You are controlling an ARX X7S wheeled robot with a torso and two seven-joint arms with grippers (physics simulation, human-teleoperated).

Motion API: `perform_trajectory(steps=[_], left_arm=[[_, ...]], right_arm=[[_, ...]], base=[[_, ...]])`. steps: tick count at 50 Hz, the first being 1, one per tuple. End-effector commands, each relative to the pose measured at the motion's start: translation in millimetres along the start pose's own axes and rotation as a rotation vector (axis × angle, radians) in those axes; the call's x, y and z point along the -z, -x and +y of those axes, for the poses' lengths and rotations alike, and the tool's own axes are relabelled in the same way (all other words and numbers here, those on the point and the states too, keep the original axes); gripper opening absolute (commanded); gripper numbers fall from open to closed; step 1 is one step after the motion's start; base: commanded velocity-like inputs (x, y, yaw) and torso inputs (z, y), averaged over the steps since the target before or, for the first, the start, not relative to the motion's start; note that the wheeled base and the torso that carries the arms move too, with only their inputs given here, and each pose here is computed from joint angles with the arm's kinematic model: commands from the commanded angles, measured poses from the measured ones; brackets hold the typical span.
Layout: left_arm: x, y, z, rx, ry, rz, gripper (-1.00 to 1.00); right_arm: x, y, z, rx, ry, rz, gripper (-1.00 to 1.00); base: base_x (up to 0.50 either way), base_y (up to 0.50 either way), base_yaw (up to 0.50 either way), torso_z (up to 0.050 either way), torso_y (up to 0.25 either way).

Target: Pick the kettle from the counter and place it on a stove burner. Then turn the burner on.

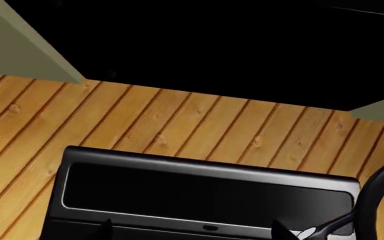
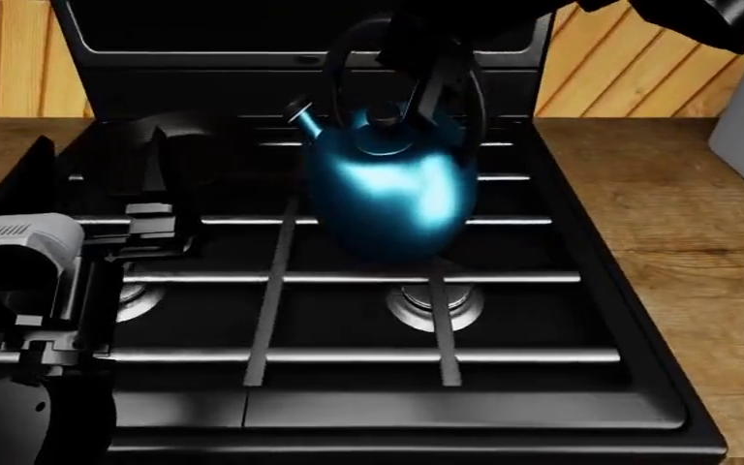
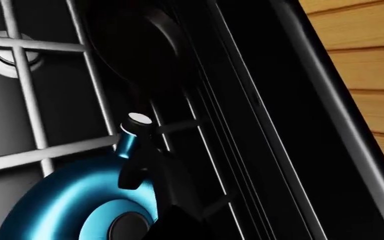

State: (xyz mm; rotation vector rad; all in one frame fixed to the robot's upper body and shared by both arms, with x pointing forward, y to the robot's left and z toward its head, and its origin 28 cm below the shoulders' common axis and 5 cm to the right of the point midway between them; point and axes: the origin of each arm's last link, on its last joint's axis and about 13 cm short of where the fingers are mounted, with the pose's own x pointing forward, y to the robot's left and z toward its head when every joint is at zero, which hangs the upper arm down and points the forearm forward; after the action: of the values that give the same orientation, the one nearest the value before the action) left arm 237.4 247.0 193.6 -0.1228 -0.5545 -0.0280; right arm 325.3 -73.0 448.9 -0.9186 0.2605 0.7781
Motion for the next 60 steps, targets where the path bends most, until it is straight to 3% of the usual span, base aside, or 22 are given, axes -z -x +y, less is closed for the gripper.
perform_trajectory(steps=[1,60], left_arm=[[-1,1,-1.2,0.004,0.006,-0.003,1.0],[1,1,-2.1,0.01,0.008,0.006,1.0]], right_arm=[[-3,12,-3.2,0.071,0.003,-0.024,-1.0],[22,23,16.1,0.049,-0.024,0.057,-1.0]], base=[[0.0,0.0,0.0,0.0,0.01],[0.0,0.0,0.0,0.001,0.001]])
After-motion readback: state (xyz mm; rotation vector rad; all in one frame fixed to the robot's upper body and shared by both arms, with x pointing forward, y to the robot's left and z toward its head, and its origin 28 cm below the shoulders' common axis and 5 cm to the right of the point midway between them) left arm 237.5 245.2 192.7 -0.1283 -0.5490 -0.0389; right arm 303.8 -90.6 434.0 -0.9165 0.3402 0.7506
